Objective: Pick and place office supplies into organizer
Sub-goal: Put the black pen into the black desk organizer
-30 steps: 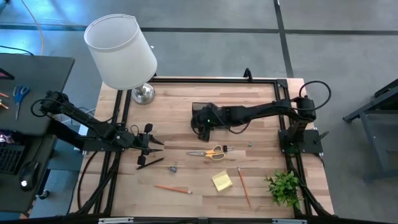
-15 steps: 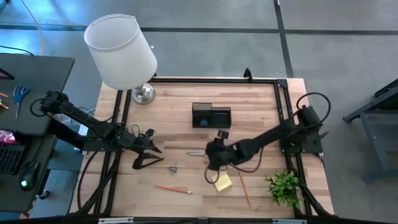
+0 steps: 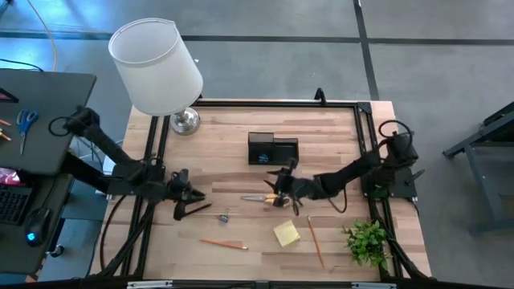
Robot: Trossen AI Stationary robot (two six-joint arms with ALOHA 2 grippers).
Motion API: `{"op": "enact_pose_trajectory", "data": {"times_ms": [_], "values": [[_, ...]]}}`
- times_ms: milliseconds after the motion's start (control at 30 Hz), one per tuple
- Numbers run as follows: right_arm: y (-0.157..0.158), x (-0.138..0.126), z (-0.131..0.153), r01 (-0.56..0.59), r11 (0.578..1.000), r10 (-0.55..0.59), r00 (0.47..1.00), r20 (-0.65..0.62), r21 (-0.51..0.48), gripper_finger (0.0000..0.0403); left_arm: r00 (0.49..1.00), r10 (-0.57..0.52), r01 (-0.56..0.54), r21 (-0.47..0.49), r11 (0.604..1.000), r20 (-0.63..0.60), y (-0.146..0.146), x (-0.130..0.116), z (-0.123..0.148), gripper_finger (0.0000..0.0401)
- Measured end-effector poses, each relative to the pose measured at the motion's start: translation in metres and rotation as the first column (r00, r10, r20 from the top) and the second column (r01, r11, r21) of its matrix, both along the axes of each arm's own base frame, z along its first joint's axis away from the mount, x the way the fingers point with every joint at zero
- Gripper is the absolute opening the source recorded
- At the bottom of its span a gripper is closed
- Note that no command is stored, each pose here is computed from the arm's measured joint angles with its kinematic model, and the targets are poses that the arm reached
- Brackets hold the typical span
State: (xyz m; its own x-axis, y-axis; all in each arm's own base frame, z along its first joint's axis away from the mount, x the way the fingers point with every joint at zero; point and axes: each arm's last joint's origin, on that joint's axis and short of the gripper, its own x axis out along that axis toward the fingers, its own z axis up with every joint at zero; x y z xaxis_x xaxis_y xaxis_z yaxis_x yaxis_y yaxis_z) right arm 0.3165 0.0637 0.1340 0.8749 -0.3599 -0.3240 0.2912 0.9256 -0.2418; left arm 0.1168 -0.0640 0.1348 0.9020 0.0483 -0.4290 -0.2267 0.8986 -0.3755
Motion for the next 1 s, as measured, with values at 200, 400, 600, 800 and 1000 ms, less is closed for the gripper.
{"op": "enact_pose_trajectory", "data": {"times_ms": [200, 400, 600, 800, 1000], "values": [[-0.011, -0.013, 0.01, -0.087, 0.995, 0.084, 0.994, 0.067, 0.047, 0.014, 1.0, 0.017, -0.017, 0.003, 1.0, 0.023, -0.016, -0.011, -0.005, 0.0027], [-0.011, -0.018, 0.021, -0.13, 0.99, 0.125, 0.988, 0.091, 0.055, 0.014, 0.989, 0.126, -0.125, -0.012, 0.992, 0.081, -0.028, -0.018, -0.014, 0.0035], [-0.008, -0.021, 0.024, -0.164, 0.985, 0.16, 0.985, 0.071, 0.052, 0.014, 0.986, 0.133, -0.139, 0.045, 0.989, 0.102, -0.042, -0.021, -0.021, 0.0012], [-0.003, -0.023, 0.021, -0.177, 0.982, 0.175, 0.984, 0.042, 0.057, 0.014, 0.99, 0.123, -0.131, 0.156, 0.979, 0.062, -0.045, -0.019, -0.032, 0.0014], [0.003, -0.024, 0.022, -0.175, 0.978, 0.168, 0.983, 0.073, 0.115, 0.014, 0.993, 0.116, -0.117, 0.135, 0.984, 0.015, -0.045, -0.019, -0.039, 0.0075]]}}
